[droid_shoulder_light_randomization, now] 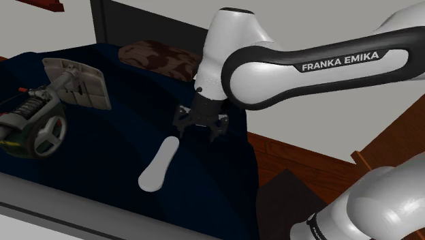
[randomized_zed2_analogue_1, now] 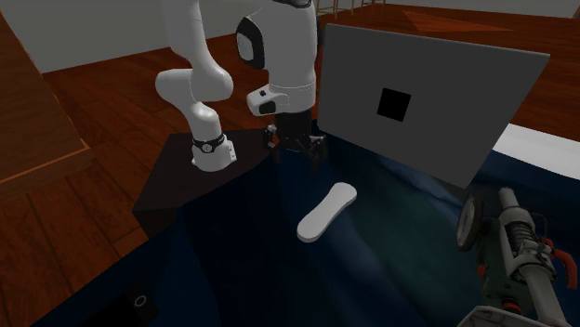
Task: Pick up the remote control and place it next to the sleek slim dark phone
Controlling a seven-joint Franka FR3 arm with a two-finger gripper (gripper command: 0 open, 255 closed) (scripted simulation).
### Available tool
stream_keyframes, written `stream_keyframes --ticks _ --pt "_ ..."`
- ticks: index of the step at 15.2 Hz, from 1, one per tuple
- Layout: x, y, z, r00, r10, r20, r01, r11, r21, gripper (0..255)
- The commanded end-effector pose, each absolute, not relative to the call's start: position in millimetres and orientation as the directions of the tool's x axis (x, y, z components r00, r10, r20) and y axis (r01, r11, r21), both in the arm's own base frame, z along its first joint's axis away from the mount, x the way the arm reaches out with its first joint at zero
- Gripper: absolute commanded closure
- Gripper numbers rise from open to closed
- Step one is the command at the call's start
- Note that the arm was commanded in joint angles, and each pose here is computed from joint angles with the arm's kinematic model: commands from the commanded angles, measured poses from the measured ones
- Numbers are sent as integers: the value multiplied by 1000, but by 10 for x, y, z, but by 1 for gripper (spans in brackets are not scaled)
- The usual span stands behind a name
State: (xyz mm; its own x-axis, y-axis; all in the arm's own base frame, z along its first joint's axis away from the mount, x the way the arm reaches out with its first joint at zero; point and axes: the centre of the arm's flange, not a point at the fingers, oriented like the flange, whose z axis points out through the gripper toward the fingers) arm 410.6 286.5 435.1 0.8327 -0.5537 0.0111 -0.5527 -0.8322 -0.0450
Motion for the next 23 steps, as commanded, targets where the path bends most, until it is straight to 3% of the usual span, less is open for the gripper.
stream_keyframes --ticks 1,7,15,23 --pt "4213 3062 4196 810 -587 5 -586 -809 -40 0" --pt "4583 3642 3755 741 -671 -8 -671 -741 -18 0" --pt "4602 3674 3335 738 -674 -8 -674 -738 -17 0" --pt "4602 3673 3336 738 -674 -8 -674 -738 -17 0"
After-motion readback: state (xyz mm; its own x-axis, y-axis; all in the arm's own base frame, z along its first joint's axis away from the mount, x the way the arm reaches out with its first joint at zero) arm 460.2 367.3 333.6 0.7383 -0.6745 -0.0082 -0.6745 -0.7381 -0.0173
